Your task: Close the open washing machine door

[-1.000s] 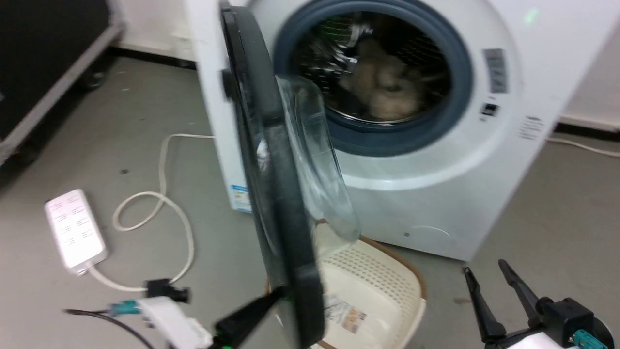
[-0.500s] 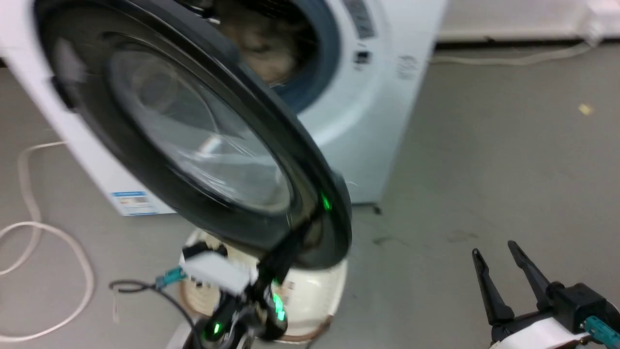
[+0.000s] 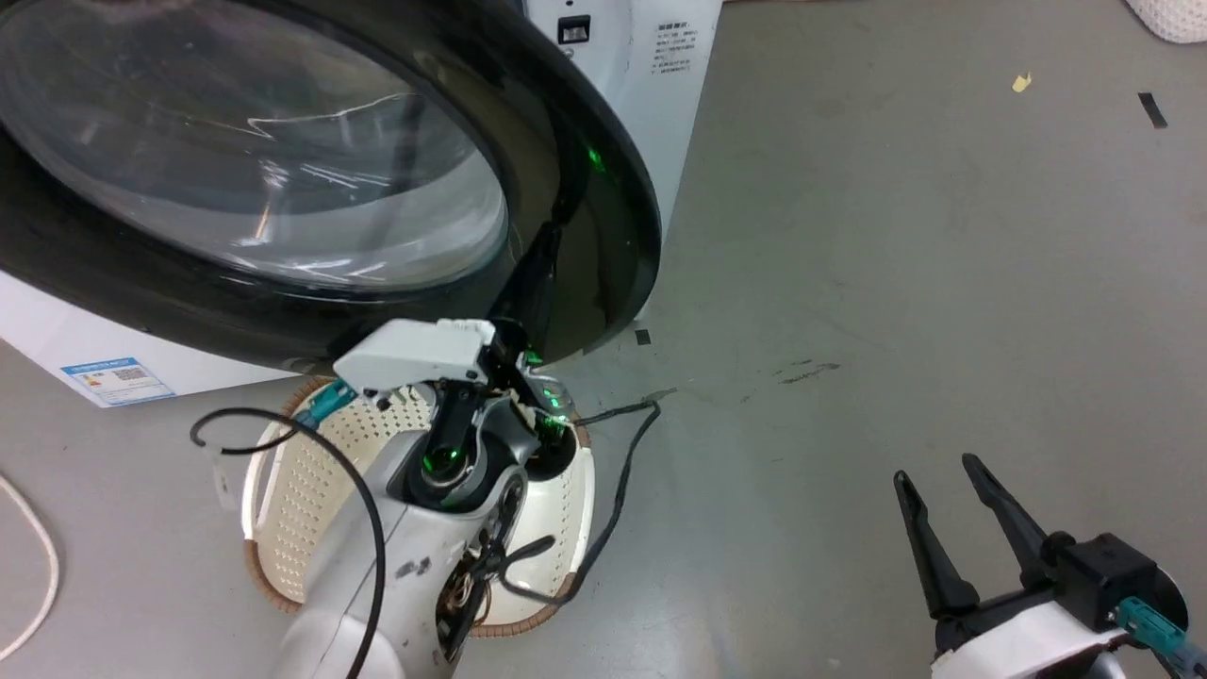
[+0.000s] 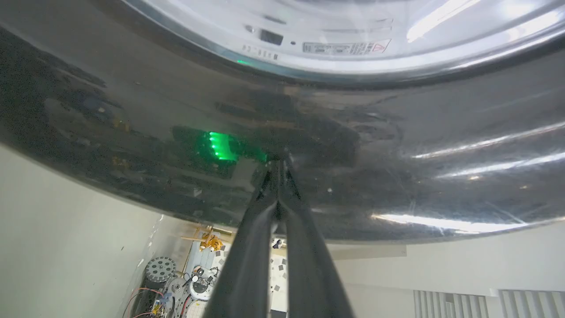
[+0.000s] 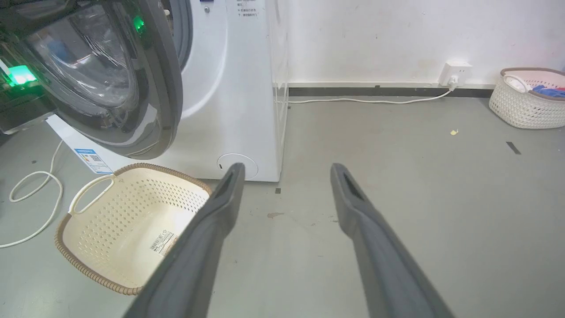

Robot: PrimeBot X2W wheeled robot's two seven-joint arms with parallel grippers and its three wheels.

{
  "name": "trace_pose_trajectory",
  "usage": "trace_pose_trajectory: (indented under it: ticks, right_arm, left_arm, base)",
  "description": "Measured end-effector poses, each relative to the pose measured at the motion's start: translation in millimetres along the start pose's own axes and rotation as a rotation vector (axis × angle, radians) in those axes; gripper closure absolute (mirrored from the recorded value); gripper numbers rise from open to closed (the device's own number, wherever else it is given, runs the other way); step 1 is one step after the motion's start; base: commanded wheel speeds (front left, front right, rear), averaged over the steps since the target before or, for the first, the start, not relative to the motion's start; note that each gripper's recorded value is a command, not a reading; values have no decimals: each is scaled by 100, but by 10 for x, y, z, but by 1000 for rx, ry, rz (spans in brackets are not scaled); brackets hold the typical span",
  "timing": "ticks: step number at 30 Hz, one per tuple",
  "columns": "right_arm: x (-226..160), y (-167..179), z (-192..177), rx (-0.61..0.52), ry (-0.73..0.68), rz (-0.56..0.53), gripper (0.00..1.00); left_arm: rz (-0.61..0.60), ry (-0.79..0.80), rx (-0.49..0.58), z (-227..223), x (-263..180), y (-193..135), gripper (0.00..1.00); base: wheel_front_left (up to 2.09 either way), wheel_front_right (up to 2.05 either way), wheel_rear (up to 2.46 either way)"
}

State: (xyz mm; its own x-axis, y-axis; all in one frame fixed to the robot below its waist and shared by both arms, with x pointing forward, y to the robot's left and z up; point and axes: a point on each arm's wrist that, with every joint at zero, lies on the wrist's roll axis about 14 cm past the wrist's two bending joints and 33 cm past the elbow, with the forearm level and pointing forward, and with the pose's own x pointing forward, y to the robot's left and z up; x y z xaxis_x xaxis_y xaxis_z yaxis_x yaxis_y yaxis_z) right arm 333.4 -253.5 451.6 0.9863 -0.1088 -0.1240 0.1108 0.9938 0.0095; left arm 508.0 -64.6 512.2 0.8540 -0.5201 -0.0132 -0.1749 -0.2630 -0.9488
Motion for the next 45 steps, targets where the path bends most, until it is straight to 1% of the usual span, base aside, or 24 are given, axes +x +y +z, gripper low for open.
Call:
trace_pose_trajectory:
  ticks: [3, 6, 9, 11, 12, 13, 17, 22, 24, 27, 29, 31, 35, 38, 40, 41, 42, 43, 45]
  right_arm:
    - [44, 64, 39, 5, -15, 21, 0]
    - [80, 139, 99, 8, -36, 47, 0]
    - [102, 223, 183, 13, -66, 75, 0]
    - [101, 280, 216, 17, -78, 94, 0]
    - [98, 318, 227, 18, -83, 107, 0]
    - [93, 358, 234, 20, -86, 120, 0]
    - [79, 568, 259, 24, -97, 188, 0]
    - [80, 812, 342, 25, -124, 265, 0]
    - [84, 897, 386, 23, -138, 292, 0]
    - [82, 1041, 460, 24, -162, 333, 0]
    - [74, 1120, 490, 21, -171, 356, 0]
    - [69, 1180, 514, 22, -178, 372, 0]
    - [49, 1253, 500, 22, -175, 390, 0]
    - [44, 1287, 456, 29, -161, 395, 0]
    - [48, 1317, 427, 34, -151, 402, 0]
    - [51, 1339, 415, 36, -146, 408, 23]
    - [58, 1364, 413, 38, -145, 416, 85]
    - [67, 1397, 419, 41, -146, 428, 100]
    - [98, 1498, 451, 37, -154, 469, 100]
  left_arm:
    - [-7, 0, 16, 4, -32, -50, 100]
    - [-14, 4, 65, 7, -140, -79, 100]
    - [-7, 19, 164, 1, -361, -26, 100]
    - [-3, 26, 264, 28, -559, 11, 54]
    - [-6, 23, 320, 57, -667, 13, 54]
    - [-9, 12, 382, 103, -779, 7, 0]
    - [-26, -97, 697, 441, -1267, -78, 0]
    - [16, -196, 1070, 839, -1871, -111, 0]
    - [17, -290, 1184, 1040, -2069, -267, 0]
    - [12, -450, 1333, 1217, -2357, -536, 0]
    - [24, -526, 1412, 1251, -2533, -615, 0]
    - [51, -577, 1486, 1256, -2682, -627, 0]
    - [119, -601, 1636, 1227, -2850, -559, 0]
    - [147, -598, 1703, 1195, -2867, -519, 0]
    - [167, -580, 1768, 1180, -2857, -493, 0]
    - [178, -571, 1798, 1179, -2850, -481, 0]
    - [193, -570, 1816, 1190, -2845, -467, 0]
    - [202, -569, 1825, 1195, -2836, -455, 0]
    - [223, -580, 1827, 1230, -2826, -443, 0]
  base:
    - [0, 0, 0]
    - [0, 0, 0]
    - [0, 0, 0]
    - [0, 0, 0]
    - [0, 0, 0]
    - [0, 0, 0]
    - [0, 0, 0]
    - [0, 0, 0]
    - [0, 0, 0]
    - [0, 0, 0]
    - [0, 0, 0]
    - [0, 0, 0]
    - [0, 0, 0]
    - [0, 0, 0]
    - [0, 0, 0]
    - [0, 0, 0]
    - [0, 0, 0]
    - [0, 0, 0]
    - [0, 0, 0]
